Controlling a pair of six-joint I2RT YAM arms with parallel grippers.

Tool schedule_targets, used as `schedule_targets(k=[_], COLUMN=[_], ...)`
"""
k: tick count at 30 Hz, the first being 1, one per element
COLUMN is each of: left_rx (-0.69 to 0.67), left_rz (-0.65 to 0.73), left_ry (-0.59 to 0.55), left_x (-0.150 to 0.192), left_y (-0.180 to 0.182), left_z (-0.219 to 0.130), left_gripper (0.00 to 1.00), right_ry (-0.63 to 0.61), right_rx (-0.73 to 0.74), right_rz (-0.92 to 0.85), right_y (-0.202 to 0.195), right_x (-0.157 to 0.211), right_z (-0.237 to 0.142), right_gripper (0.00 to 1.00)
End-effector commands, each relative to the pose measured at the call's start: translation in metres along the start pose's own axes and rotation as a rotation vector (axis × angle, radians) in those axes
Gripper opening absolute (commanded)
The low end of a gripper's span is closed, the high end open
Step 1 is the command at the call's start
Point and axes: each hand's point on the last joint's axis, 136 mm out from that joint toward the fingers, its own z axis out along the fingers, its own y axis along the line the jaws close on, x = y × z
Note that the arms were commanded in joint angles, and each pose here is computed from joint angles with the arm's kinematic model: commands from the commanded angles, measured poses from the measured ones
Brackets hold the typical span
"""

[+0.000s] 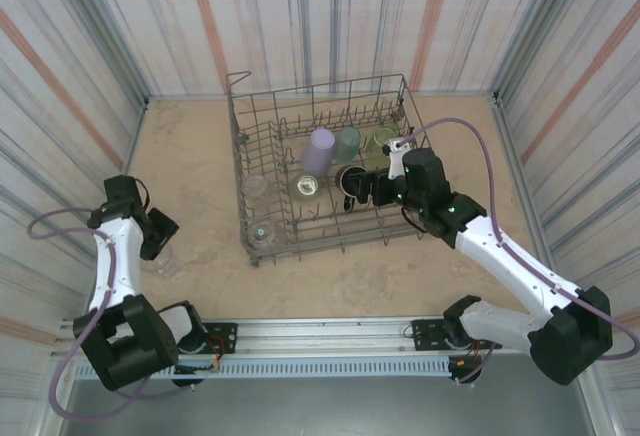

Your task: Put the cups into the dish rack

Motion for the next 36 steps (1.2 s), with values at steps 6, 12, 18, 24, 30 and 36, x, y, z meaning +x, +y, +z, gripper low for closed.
schedule_targets(k=[6,12,18,24,30,36], left_rx=[0.008,0.001,0.046,0.166,0.346,0.444], left_rz=[-0.014,0.001,-0.012,-0.02,0.025,0.091], left_ry=[0.054,0.061,0.044,0.017,-0.079,-0.171], left_x=[-0.002,-0.002,-0.003,-0.009,-0.017,-0.026], left_y=[-0.001,0.0,-0.007,-0.03,-0.056,-0.073], left_z=[0.022,0.025,0.018,-0.001,-0.026,-0.059], left_gripper=[0.31,0.0,0.0,0.0,0.0,0.0], right_ry=[-0.029,-0.037,-0.037,-0.039,-0.012,0.001], right_rx=[0.014,-0.002,0.0,-0.033,-0.074,-0.089], right_rz=[0.047,0.062,0.079,0.089,0.135,0.2], right_y=[-0.01,-0.01,-0.011,-0.004,0.008,0.013], right_x=[-0.001,-0.002,-0.001,-0.006,-0.013,-0.014], right_z=[-0.013,-0.016,-0.02,-0.022,-0.021,-0.018], right_gripper=[0.99,0.99,0.99,0.99,0.99,0.99])
